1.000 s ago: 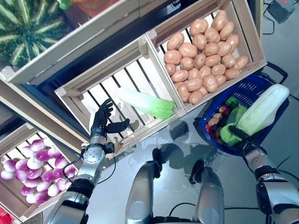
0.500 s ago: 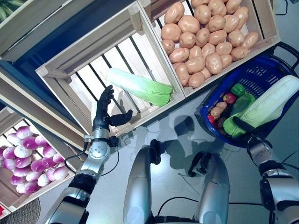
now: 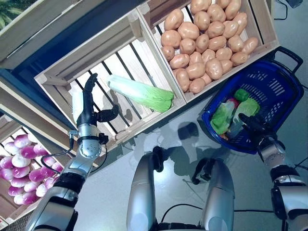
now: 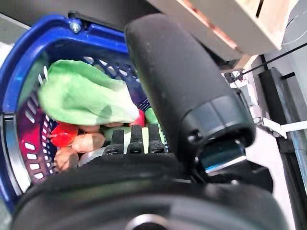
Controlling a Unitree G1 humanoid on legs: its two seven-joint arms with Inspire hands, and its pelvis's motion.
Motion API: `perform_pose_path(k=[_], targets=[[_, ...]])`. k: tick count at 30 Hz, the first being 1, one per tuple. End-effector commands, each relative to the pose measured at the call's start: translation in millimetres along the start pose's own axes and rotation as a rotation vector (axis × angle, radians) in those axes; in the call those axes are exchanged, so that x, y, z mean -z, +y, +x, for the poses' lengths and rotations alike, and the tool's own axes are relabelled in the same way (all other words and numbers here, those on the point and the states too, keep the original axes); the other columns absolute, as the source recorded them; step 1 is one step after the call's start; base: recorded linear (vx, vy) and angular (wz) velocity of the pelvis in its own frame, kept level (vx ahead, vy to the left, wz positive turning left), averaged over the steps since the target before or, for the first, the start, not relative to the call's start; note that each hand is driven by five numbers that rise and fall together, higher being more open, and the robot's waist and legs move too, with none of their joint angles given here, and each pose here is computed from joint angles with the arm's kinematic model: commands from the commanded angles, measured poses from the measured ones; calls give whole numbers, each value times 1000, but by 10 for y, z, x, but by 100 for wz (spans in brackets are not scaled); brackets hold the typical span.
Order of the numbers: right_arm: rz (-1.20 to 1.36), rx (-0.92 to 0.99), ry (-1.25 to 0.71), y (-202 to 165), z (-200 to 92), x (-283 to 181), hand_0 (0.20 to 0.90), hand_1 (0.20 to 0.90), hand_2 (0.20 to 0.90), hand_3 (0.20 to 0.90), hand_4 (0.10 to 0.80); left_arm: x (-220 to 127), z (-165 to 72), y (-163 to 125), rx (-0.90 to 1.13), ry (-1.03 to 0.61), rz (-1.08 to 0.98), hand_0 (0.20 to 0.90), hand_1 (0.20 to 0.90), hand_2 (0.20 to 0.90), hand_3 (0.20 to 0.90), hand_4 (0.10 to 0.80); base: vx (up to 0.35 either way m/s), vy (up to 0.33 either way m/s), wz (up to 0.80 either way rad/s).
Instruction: Put vegetables into the basket
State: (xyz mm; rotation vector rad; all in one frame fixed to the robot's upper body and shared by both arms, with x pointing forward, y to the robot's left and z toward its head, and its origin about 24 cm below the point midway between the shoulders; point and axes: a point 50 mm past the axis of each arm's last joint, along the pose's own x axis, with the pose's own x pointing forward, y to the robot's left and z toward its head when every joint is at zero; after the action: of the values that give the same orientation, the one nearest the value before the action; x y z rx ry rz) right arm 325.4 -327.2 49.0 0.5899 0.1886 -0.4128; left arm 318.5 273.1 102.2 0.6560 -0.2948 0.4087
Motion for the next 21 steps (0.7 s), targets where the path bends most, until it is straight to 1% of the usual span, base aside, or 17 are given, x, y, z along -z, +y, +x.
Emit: perform_pose_path(k=[1, 4, 6, 8, 11, 12, 14, 16, 17, 21], targets=[[-46, -119, -160, 100, -32, -312, 900, 900, 900, 900, 800, -149, 271, 548, -215, -89, 77, 900, 900, 900, 900, 800, 36, 31, -5], [-50, -145, -159, 145, -33, -326, 900, 900, 900, 900, 800, -103, 289, 621, -252, -74, 144, 900, 900, 900, 900, 800, 14, 38, -3], [-54, -169, -160, 173, -31, -364, 900, 900, 900, 900, 800, -94, 319, 678, -272, -87, 256, 900, 900, 900, 900, 800, 12, 61, -6], [-58, -187, -160, 208, -22, -401, 900, 900, 900, 900, 800, -82, 365, 700, -253, -75, 329, 900, 900, 900, 900, 800, -3, 72, -4], [-77, -197, -161, 216, -14, -484, 900, 900, 900, 900, 800, -73, 446, 763, -238, -69, 495, 900, 900, 900, 900, 800, -9, 68, -1], [-78, -197, -162, 215, -14, -497, 900, 900, 900, 900, 800, -76, 457, 775, -239, -71, 510, 900, 900, 900, 900, 800, -4, 62, 0], [-90, -213, -168, 222, -13, -577, 900, 900, 900, 900, 800, -97, 532, 858, -240, -79, 621, 900, 900, 900, 900, 800, -1, 86, -1], [-101, -229, -175, 248, -11, -636, 900, 900, 900, 900, 800, -114, 569, 903, -249, -95, 680, 900, 900, 900, 900, 800, 5, 94, -4], [-108, -250, -181, 263, -15, -664, 900, 900, 900, 900, 800, -139, 603, 937, -244, -123, 745, 900, 900, 900, 900, 800, 7, 86, -6], [-123, -294, -190, 330, -29, -702, 900, 900, 900, 900, 800, -201, 659, 1007, -243, -151, 829, 900, 900, 900, 900, 800, -1, 68, -3]])
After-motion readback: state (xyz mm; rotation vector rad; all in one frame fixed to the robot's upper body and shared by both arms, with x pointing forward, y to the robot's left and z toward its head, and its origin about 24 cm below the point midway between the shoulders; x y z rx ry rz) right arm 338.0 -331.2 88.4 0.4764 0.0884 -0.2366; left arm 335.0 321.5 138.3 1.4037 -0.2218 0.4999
